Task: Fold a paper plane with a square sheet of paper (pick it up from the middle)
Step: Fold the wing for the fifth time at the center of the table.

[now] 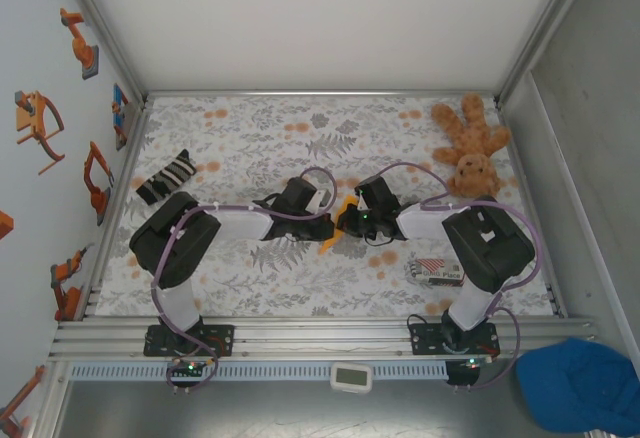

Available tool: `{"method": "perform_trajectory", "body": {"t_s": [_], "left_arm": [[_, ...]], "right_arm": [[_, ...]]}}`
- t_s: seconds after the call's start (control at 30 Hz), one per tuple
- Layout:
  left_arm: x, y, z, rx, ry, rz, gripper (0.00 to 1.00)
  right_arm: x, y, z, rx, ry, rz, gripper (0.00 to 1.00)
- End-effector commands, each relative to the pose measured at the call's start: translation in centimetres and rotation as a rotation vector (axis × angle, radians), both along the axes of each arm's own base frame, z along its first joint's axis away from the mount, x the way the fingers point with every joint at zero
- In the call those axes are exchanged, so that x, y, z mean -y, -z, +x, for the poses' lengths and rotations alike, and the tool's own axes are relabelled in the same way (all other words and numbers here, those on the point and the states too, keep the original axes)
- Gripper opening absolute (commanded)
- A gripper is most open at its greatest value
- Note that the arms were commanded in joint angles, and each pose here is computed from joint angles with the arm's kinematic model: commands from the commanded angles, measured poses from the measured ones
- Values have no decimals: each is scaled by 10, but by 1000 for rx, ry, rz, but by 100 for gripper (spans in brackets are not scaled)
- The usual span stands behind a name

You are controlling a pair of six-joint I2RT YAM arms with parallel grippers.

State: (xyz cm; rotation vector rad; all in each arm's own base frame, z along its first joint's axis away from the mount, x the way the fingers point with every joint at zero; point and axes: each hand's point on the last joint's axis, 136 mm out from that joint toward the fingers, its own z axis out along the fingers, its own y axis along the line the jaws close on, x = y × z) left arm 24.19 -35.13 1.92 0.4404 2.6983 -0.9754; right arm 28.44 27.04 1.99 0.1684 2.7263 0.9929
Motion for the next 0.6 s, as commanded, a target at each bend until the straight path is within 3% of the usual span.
{"method": "perform_trajectory", "body": {"t_s": [0.0, 0.27, 0.4, 0.57], "left_arm": [[-8, 21, -13, -56, 5, 55, 0], [-29, 41, -21, -76, -4, 188, 0], [-31, 42, -21, -78, -5, 206, 0], [-33, 45, -22, -84, -3, 223, 0]], "right_arm": [[0, -1, 4, -6, 15, 4, 6], [13, -14, 20, 80, -3, -56, 6], [23, -8, 24, 92, -35, -164, 6], [26, 1, 27, 85, -53, -193, 5]]}}
